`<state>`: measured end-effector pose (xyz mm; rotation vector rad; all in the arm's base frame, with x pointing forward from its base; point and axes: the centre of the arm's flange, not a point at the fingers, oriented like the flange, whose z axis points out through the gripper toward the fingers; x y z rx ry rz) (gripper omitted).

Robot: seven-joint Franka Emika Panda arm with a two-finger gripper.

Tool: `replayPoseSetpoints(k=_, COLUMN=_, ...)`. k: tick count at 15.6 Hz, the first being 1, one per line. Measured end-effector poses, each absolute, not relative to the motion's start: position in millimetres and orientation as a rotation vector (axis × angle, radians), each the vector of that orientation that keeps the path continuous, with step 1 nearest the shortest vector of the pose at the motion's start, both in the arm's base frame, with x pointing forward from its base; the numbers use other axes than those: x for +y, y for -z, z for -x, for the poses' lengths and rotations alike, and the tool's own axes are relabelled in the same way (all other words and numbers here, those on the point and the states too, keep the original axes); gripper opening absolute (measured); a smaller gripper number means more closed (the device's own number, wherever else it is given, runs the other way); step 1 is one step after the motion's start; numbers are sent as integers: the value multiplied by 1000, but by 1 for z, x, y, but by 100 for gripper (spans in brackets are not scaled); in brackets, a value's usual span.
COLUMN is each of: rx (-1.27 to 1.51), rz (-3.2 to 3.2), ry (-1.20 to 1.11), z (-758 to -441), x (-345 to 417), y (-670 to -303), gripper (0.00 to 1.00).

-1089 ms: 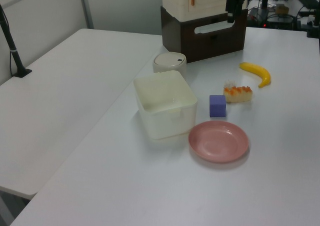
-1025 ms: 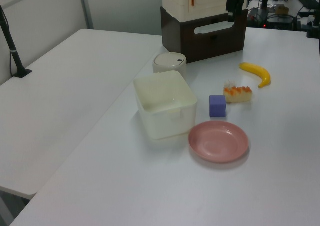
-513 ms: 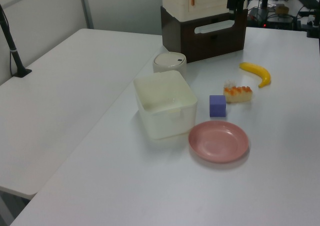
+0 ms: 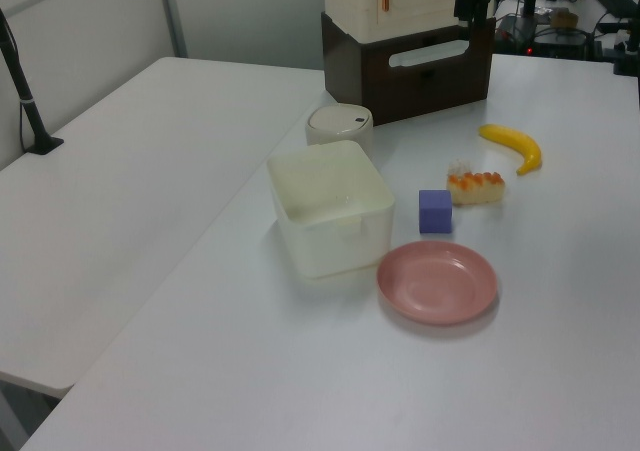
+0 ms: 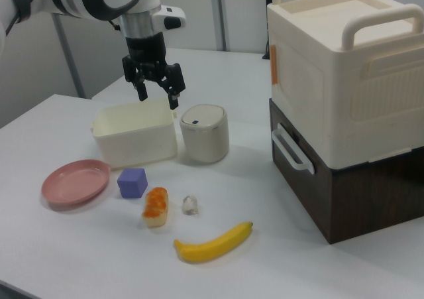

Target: Put the bread on a plate

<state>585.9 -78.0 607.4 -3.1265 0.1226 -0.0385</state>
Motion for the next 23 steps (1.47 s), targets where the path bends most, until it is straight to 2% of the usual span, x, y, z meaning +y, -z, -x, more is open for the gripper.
replayPoseSetpoints(k=23, rx=117, rz=3125, ry=17, z=-588, x=-76, y=-602, gripper=100)
